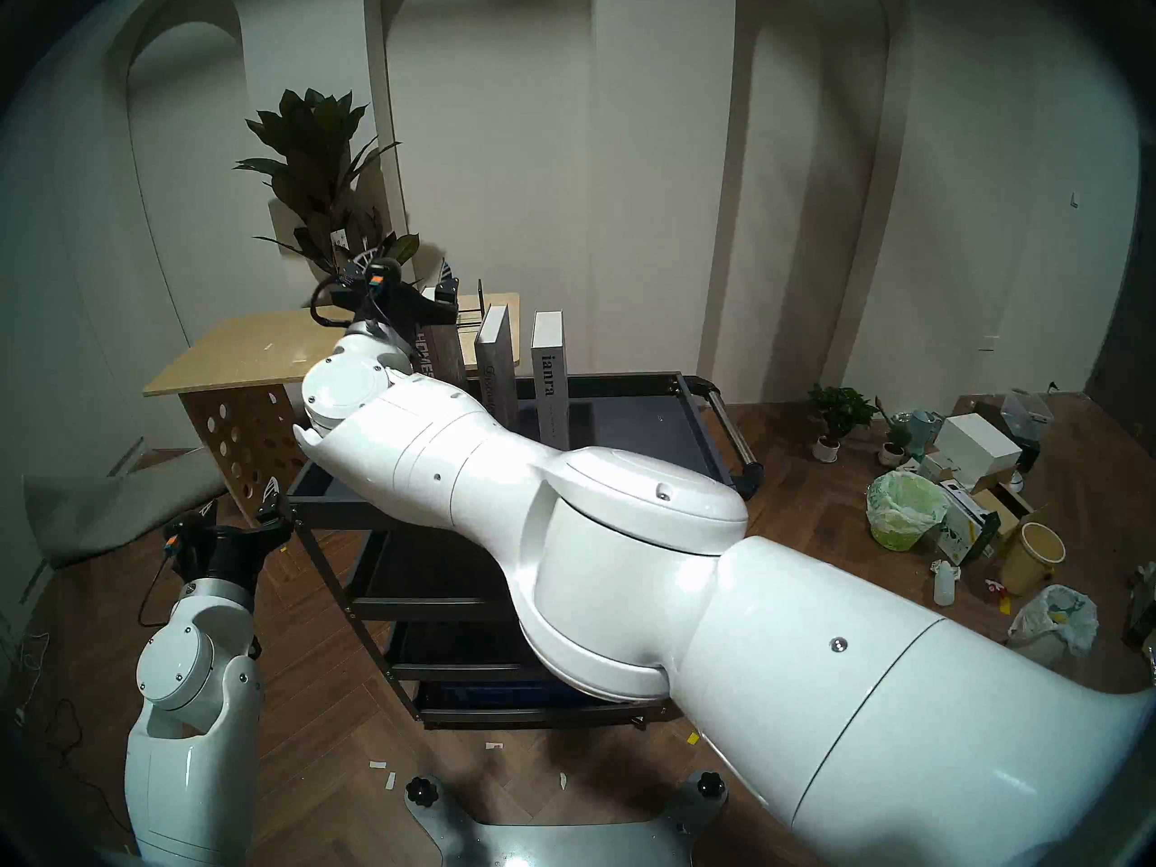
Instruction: Sort the books onto the shelf by size, largest to the left
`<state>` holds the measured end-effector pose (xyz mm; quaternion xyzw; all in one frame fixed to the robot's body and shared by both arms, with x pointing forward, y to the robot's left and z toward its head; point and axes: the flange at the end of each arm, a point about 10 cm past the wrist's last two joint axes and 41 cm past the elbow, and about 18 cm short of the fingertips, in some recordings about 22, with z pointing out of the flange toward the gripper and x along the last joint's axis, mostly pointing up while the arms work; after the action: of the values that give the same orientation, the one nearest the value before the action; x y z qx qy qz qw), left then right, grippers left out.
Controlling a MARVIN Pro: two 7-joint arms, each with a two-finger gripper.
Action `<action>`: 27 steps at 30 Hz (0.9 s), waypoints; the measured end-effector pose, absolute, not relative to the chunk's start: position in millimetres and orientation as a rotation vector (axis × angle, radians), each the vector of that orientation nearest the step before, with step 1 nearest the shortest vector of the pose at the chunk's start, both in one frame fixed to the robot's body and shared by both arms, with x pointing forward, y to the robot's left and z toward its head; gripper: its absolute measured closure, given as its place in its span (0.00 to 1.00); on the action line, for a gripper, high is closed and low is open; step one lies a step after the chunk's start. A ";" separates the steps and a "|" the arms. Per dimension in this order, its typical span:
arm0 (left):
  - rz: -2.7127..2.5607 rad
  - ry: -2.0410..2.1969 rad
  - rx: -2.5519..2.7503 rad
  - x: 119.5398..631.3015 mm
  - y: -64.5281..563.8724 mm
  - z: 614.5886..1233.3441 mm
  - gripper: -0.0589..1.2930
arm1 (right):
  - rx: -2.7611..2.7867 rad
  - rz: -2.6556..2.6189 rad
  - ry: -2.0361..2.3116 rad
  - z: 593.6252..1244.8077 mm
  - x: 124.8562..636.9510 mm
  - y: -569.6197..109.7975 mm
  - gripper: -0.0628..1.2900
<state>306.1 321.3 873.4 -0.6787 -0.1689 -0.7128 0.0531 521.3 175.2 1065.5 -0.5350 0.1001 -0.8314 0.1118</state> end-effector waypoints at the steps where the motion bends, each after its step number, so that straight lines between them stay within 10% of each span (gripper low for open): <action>1: -2.170 -0.509 -2.065 306.5 320.0 873.6 0.04 | -1.556 -2.448 0.299 1069.6 521.0 174.4 0.06; 27: -2.350 -0.333 -2.052 316.3 273.3 909.3 0.04 | -1.787 -2.857 0.816 1049.4 621.9 -62.5 0.06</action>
<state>316.3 273.3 909.3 -0.6539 -0.1062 -0.7490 0.0020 621.9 -62.5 1049.4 -0.5085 0.2324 -0.8131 -0.1621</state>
